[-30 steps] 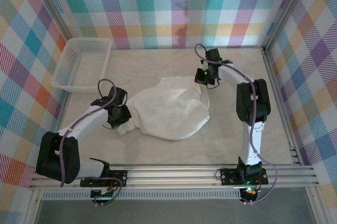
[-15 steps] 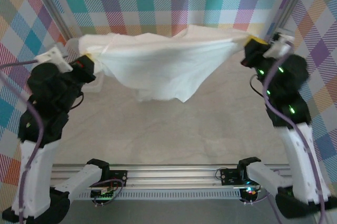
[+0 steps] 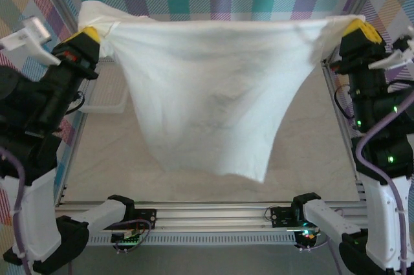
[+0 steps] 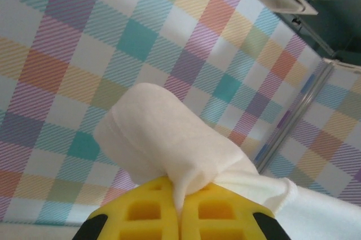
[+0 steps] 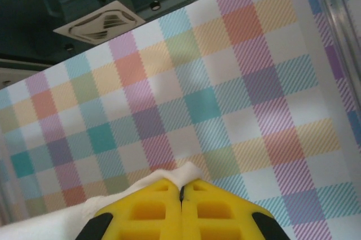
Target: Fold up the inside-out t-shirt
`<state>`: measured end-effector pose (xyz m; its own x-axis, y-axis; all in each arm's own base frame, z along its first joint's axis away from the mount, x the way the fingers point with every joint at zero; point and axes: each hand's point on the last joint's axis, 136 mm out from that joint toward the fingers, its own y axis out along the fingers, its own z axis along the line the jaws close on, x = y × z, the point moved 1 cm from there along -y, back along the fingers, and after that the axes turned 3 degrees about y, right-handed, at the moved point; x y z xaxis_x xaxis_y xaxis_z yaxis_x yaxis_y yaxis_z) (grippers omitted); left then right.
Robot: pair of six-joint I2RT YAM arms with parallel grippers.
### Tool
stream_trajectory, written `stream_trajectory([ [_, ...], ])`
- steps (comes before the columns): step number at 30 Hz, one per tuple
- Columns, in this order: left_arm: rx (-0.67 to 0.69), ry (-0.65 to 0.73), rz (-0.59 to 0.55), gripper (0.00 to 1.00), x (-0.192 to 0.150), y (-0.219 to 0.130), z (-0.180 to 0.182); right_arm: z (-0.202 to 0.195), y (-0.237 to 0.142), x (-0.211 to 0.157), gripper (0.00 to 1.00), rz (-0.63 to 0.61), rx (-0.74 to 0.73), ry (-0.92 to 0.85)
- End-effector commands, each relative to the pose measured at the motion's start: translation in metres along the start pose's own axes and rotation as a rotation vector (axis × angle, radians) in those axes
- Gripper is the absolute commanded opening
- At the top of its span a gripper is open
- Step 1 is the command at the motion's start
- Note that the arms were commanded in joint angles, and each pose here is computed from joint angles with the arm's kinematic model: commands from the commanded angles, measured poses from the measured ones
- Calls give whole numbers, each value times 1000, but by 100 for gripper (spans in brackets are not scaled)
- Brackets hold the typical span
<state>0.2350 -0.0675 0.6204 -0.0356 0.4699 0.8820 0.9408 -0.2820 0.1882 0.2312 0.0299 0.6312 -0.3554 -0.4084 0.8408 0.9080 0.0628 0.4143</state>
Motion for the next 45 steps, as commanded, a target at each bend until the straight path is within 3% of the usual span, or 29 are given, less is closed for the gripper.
stream_trajectory([
  [1,110,42,115,0,-44,56,35,-32,42,-53,0,109,-157,-66],
  [5,245,86,214,0,-103,115,83,-61,91,-122,0,223,-209,-100],
  [8,349,137,354,0,-174,169,135,-100,134,-192,0,335,-244,-88],
  [11,353,133,449,0,-234,215,171,-129,170,-260,1,417,-223,-133],
  [12,327,109,457,6,-248,228,176,-136,181,-283,8,484,-210,-123],
  [15,277,59,466,41,-263,248,179,-139,192,-323,53,732,-177,-34],
  [18,249,75,469,59,-256,243,171,-126,189,-330,67,828,-114,11],
  [20,212,82,478,64,-248,230,159,-114,179,-327,69,875,-83,60],
  [23,72,95,512,70,-237,197,120,-92,147,-323,69,980,-28,173],
  [26,-94,205,560,73,-244,150,72,-65,96,-317,68,1095,37,298],
  [29,-310,418,629,78,-275,94,22,-52,32,-324,66,1182,31,385],
  [31,-441,556,724,79,-312,51,2,-57,-24,-344,63,1250,-80,403],
  [34,-531,700,926,79,-363,-3,1,-54,-111,-378,60,1391,-188,477],
  [36,-480,749,1007,79,-387,-21,12,-50,-166,-398,60,1515,-248,509],
  [39,-551,807,1070,79,-423,-49,15,-55,-230,-433,60,1644,-370,537],
  [42,-665,917,1053,80,-452,-68,12,-63,-253,-459,63,1695,-444,524],
  [45,-669,987,1030,81,-463,-67,15,-102,-263,-468,70,1650,-717,404],
])
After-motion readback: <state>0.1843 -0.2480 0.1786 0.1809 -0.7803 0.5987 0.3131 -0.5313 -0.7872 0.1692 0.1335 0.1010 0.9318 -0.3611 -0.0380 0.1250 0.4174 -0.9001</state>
